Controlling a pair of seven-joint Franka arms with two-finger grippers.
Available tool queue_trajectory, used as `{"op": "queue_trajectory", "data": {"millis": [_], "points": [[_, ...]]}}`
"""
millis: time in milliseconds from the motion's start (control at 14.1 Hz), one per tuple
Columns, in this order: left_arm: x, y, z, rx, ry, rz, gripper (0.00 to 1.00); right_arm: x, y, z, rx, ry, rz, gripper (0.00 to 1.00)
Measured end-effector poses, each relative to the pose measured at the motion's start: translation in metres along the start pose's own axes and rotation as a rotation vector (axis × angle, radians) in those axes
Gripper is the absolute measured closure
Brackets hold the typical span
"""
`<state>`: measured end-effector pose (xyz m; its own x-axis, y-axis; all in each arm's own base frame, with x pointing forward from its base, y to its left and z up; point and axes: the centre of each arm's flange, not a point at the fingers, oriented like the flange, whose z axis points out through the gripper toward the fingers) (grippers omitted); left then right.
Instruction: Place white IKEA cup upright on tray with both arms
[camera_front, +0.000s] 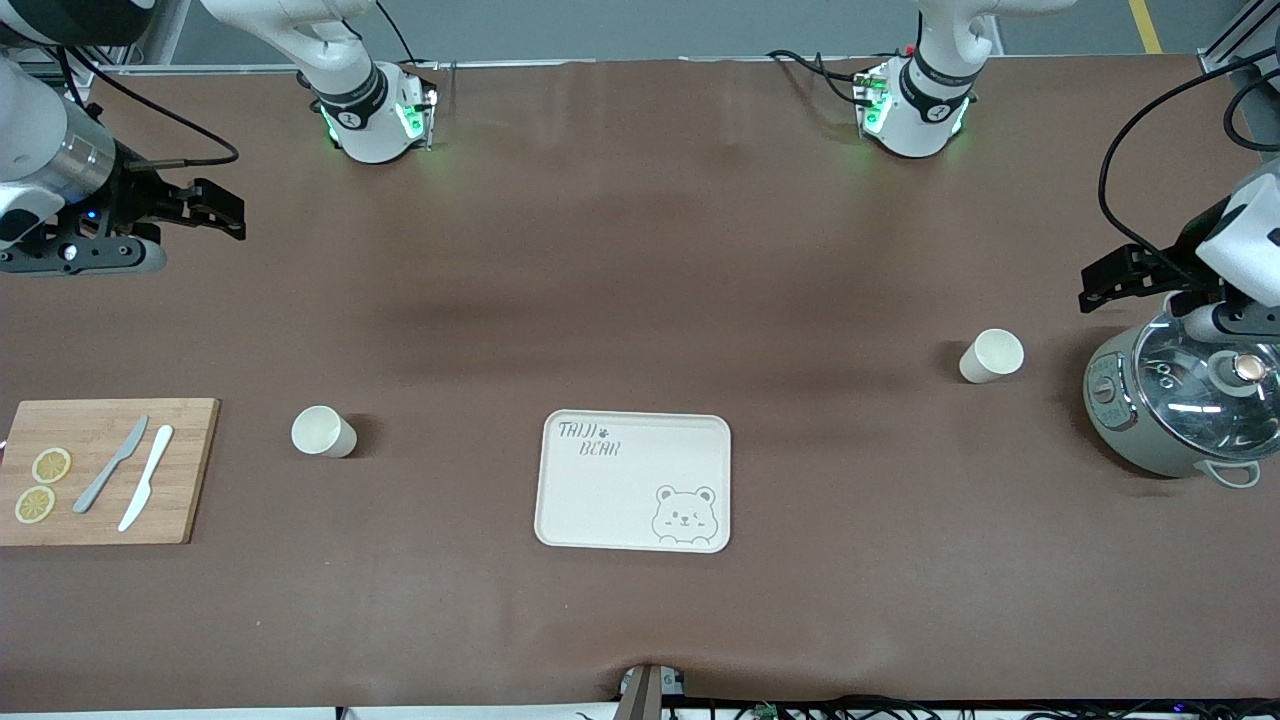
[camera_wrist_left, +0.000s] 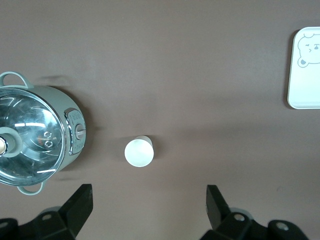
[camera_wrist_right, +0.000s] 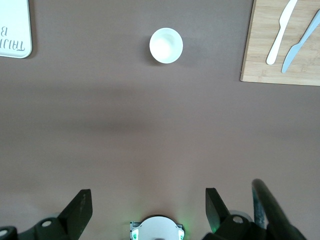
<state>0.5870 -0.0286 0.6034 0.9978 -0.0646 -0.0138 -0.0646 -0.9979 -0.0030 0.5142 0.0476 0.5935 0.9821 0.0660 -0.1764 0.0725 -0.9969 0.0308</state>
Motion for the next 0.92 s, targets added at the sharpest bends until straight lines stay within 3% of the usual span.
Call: {"op": "queue_trajectory", "data": {"millis": [637, 921], "points": [[0.001, 0.001, 0.002, 0.024, 0.002, 0.006, 0.00, -0.001, 0.000, 0.001, 0.000, -0.010, 0.000, 0.00], [0.011, 0.000, 0.037, 0.025, 0.029, 0.008, 0.00, -0.001, 0.000, 0.001, 0.000, -0.012, 0.000, 0.00]]}}
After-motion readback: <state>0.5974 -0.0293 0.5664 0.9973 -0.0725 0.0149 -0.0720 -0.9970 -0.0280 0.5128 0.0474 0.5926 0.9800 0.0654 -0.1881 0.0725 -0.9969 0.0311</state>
